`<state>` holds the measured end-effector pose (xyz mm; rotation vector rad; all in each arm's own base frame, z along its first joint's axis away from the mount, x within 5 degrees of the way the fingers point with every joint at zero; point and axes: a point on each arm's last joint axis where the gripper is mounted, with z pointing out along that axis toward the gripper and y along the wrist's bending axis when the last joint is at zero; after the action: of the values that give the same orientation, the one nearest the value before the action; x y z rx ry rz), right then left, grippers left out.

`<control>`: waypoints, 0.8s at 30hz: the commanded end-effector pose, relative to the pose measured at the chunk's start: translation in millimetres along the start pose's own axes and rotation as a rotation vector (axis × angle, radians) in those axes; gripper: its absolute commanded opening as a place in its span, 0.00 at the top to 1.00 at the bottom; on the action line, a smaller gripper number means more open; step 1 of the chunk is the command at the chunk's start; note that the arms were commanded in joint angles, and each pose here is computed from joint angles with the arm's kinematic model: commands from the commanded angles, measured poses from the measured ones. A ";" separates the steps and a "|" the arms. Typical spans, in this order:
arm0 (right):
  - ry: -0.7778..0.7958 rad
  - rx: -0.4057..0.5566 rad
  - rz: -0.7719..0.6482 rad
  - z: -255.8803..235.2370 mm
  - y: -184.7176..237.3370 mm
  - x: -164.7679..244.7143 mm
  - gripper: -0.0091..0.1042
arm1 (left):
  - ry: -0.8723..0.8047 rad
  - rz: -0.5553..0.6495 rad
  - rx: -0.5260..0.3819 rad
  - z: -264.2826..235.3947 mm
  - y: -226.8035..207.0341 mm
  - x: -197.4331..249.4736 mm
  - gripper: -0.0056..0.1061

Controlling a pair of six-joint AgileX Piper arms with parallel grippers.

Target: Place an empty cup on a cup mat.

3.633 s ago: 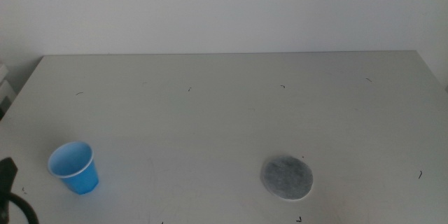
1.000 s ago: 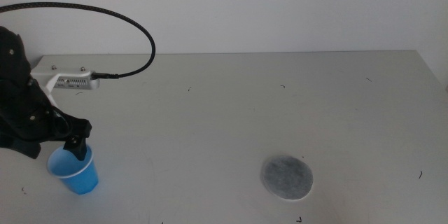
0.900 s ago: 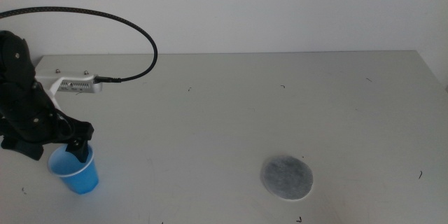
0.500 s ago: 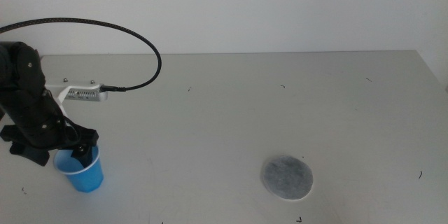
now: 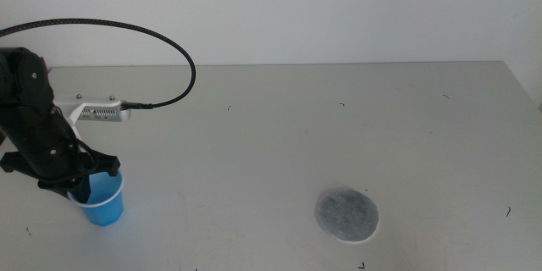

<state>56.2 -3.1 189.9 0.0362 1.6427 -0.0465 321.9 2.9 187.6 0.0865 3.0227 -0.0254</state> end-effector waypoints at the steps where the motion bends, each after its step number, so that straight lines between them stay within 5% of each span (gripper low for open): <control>1: -0.108 0.000 -0.017 -2.6 0.0 -11.9 0.09 | -0.066 0.012 -0.007 -23.3 -2.9 -1.4 0.95; 10: -0.108 0.000 -0.017 -2.6 0.0 -11.9 0.09 | -0.103 0.036 0.012 -66.3 -33.8 -10.7 0.95; 24: -0.108 0.000 -0.017 -2.6 0.0 -11.9 0.09 | -0.132 0.306 0.174 -93.3 -170.4 -31.4 0.95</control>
<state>56.2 -3.1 189.9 0.0362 1.6427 -0.0465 335.3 -150.9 262.8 0.5236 2.8979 -0.1813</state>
